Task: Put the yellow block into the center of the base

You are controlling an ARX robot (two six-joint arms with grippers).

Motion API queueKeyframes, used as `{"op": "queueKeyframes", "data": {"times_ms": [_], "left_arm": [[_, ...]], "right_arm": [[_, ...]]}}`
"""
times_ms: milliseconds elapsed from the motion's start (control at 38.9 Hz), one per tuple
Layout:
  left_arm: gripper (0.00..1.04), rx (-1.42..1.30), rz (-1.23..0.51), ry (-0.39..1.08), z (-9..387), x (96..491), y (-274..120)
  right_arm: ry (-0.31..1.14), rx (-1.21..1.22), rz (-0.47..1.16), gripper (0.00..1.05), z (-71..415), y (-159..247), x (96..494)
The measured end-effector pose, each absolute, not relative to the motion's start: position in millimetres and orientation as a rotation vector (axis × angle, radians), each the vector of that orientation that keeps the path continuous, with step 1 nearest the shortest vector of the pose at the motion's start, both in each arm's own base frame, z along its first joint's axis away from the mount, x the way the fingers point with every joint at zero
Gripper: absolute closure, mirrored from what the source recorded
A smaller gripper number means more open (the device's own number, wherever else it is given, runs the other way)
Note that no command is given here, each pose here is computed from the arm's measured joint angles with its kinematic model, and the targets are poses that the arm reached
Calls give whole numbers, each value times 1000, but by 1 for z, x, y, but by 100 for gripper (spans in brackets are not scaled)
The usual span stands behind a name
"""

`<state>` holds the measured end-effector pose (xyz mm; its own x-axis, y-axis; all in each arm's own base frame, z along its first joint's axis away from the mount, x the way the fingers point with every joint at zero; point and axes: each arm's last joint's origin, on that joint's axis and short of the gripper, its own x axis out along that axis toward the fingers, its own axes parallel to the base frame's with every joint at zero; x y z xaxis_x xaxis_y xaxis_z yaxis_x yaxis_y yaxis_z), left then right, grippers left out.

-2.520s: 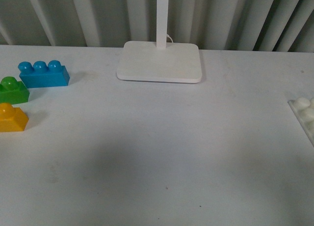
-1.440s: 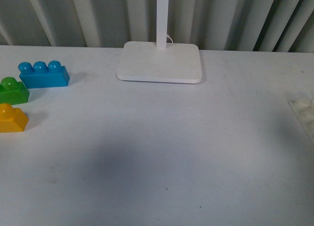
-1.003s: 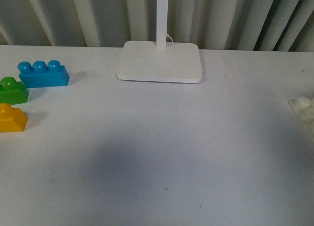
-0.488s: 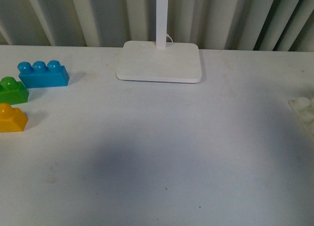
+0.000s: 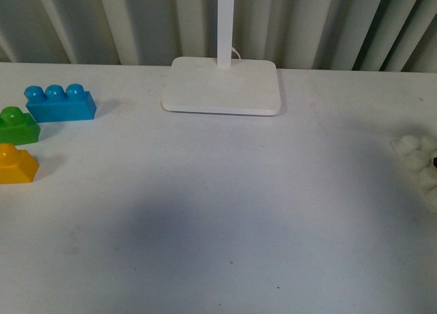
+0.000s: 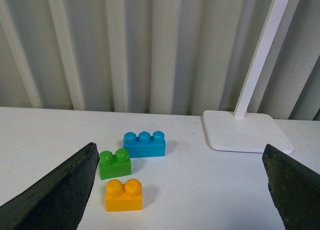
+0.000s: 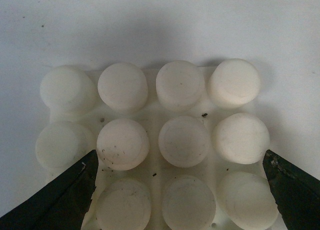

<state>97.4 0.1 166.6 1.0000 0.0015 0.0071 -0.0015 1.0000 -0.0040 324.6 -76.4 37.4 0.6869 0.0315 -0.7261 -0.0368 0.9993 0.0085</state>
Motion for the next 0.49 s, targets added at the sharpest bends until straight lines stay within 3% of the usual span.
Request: {"op": "queueKeyframes", "data": {"times_ms": [488], "left_arm": [[6, -4, 2, -7, 167, 97, 0]], "right_arm": [[833, -5, 58, 9, 32, 2, 325]]}}
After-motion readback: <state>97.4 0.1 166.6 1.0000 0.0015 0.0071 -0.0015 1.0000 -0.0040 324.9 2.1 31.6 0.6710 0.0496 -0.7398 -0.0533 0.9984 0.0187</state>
